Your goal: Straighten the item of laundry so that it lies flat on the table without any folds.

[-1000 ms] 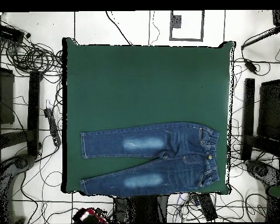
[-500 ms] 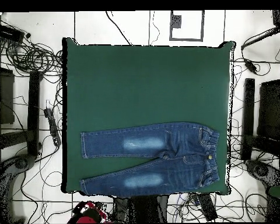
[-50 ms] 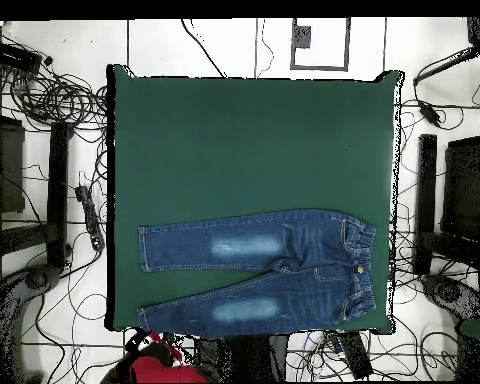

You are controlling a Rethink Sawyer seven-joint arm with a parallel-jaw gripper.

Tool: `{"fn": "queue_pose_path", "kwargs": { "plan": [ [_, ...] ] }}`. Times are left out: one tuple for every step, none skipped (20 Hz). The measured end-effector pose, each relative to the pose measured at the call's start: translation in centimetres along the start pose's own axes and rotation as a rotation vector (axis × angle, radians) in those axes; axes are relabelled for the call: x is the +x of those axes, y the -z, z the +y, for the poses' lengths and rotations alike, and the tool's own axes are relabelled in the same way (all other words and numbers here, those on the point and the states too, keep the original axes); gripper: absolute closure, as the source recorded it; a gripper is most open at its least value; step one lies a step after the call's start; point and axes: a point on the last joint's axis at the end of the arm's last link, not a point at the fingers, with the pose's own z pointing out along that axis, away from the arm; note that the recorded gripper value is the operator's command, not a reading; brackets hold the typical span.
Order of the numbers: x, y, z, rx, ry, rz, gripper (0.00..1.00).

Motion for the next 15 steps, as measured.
{"fn": "queue_pose_path", "kwargs": {
  "plan": [
    [-0.3,-0.2,0.3,-0.004,0.002,-0.004,1.0],
    [-0.3,-0.2,0.4,-0.005,0.004,-0.004,1.0],
    [-0.3,-0.3,0.4,-0.006,0.009,-0.005,1.0],
    [-0.3,-0.4,0.4,-0.005,0.014,-0.003,1.0],
    [-0.2,-0.5,0.1,-0.002,0.023,0.0,1.0],
    [-0.1,-0.6,0.0,0.0,0.031,0.003,1.0],
    [0.3,-0.8,-0.4,0.003,0.047,0.007,1.0],
    [0.7,-1.0,-0.7,0.006,0.062,0.011,1.0],
    [1.8,-1.3,-1.6,0.008,0.098,0.019,1.0],
    [2.2,-1.4,-1.9,0.007,0.109,0.02,1.0],
    [3.1,-1.6,-2.4,0.005,0.13,0.022,1.0],
    [4.0,-1.7,-2.9,0.003,0.152,0.024,1.0],
    [4.7,-1.7,-3.3,0.0,0.167,0.024,1.0],
    [5.4,-1.7,-3.6,-0.004,0.183,0.024,1.0],
    [6.9,-1.7,-4.4,-0.01,0.216,0.025,1.0]
  ]
}}
